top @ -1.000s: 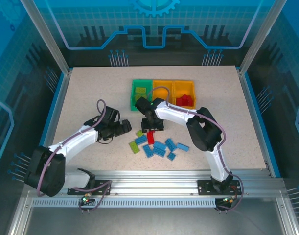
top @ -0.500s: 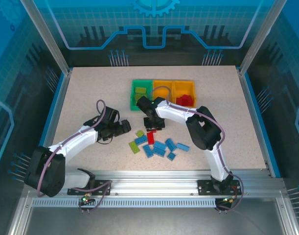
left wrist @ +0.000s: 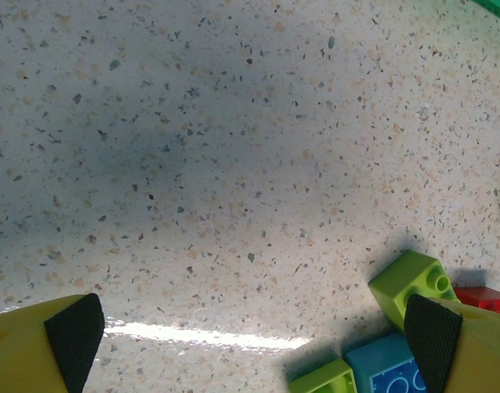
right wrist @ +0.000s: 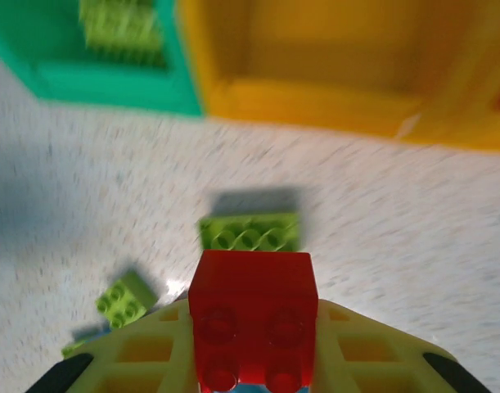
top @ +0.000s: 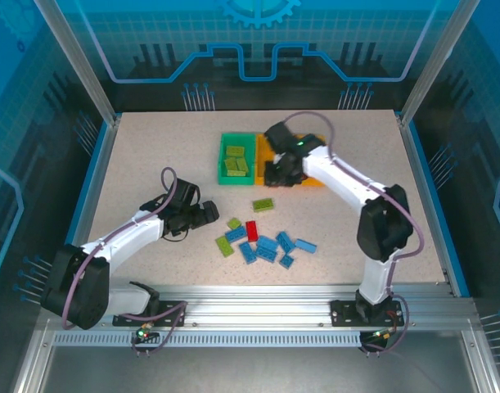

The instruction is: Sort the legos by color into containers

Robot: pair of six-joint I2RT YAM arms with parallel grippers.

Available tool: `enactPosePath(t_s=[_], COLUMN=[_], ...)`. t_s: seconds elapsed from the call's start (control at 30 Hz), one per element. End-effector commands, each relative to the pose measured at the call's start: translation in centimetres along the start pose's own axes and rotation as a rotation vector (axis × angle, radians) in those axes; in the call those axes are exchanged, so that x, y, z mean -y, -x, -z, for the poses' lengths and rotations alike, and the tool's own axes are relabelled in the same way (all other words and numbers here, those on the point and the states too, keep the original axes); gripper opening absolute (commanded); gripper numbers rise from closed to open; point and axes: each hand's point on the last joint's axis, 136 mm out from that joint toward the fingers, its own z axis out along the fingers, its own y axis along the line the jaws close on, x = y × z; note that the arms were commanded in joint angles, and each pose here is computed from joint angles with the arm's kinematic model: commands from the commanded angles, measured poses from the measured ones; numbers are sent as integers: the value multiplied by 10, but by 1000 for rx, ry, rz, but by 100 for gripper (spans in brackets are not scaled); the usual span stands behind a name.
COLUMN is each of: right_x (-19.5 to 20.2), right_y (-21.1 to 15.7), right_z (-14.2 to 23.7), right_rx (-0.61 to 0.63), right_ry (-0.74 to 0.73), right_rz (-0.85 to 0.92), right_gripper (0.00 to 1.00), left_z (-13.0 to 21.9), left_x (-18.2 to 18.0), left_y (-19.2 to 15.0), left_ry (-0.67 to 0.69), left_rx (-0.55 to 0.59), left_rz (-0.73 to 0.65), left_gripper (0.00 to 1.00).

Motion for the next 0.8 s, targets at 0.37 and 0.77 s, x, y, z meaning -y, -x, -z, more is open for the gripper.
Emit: enactPosePath(t_s=[0.37, 0.77], right_x=[97, 104], right_y=[106, 125], right_z=[-37, -37], right_rx=[21, 33], right_ry=[36, 30], right_rz=[-238, -262], right_gripper=[28, 67], left_z=[2, 4], left_x=[0, -3], left_y=[3, 2], left_ry=[-6, -1], left_rx=[11, 15], left_rz=[29, 31], left_gripper=[99, 99])
